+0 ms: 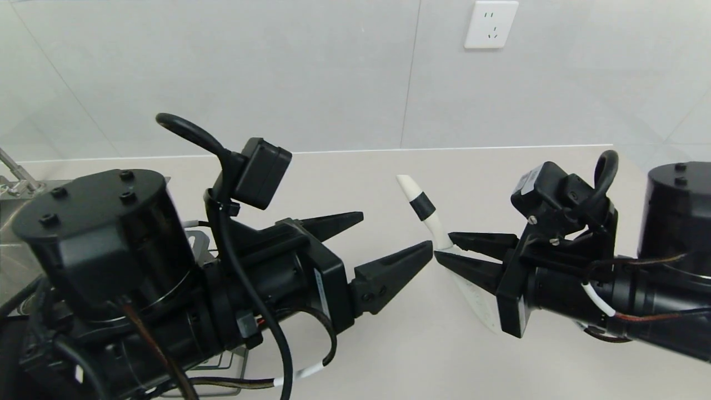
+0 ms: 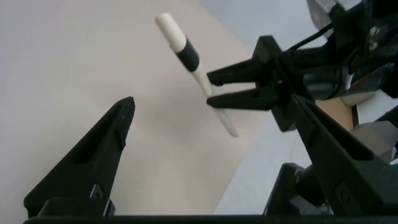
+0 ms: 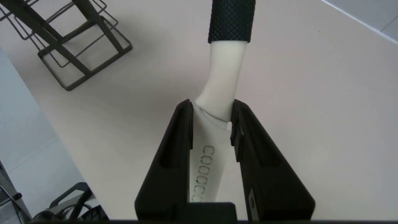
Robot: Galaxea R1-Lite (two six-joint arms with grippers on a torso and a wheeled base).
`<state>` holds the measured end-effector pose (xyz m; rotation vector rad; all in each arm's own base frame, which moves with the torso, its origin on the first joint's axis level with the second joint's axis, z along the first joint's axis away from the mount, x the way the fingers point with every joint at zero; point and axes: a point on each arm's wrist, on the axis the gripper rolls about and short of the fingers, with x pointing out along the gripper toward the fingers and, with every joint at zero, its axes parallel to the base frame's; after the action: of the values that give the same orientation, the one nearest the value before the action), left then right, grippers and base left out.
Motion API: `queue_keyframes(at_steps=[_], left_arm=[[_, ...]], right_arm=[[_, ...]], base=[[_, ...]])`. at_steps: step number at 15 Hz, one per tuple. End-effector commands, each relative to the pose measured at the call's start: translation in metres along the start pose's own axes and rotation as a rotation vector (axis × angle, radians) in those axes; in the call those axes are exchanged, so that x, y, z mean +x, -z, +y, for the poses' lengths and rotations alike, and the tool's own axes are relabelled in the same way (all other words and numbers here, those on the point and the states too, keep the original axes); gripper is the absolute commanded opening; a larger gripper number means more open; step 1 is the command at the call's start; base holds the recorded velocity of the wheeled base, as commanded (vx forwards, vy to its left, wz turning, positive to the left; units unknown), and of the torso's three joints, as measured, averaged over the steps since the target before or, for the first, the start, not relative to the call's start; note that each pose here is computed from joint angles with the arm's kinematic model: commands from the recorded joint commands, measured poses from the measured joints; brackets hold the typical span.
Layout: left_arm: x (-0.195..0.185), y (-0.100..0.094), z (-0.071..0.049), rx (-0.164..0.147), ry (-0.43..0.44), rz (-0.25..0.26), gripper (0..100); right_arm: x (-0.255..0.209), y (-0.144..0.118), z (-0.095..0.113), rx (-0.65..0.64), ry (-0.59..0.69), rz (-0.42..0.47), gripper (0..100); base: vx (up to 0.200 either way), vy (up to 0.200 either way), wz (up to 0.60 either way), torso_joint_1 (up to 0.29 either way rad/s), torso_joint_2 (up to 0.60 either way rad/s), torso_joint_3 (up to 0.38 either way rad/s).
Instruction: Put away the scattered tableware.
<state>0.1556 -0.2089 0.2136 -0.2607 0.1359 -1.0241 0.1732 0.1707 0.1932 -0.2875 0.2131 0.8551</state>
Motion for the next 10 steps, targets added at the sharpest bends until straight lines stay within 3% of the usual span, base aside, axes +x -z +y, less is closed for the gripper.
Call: queue_keyframes(at_steps=[1,5,8,10], left_arm=[[0.013,0.008,-0.003,-0.002,0.013,0.019,100],[0.028,0.012,-0.001,-0.002,0.012,0.025,100],[0.04,0.016,0.0,0.002,0.029,-0.024,100],[0.05,0.023,0.0,0.003,-0.006,-0.079,100]], right_arm=[[-0.002,-0.001,0.0,-0.001,0.0,-0.006,0],[-0.002,-0.002,0.0,-0.002,-0.001,-0.011,0],[-0.002,-0.002,0.0,-0.002,-0.002,-0.012,0],[-0.002,-0.002,0.0,-0.002,-0.002,-0.012,0]], base=[[0.0,0.0,0.0,0.0,0.0,0.0],[0.0,0.0,0.0,0.0,0.0,0.0],[0.0,0.0,0.0,0.0,0.0,0.0],[0.0,0.0,0.0,0.0,0.0,0.0]])
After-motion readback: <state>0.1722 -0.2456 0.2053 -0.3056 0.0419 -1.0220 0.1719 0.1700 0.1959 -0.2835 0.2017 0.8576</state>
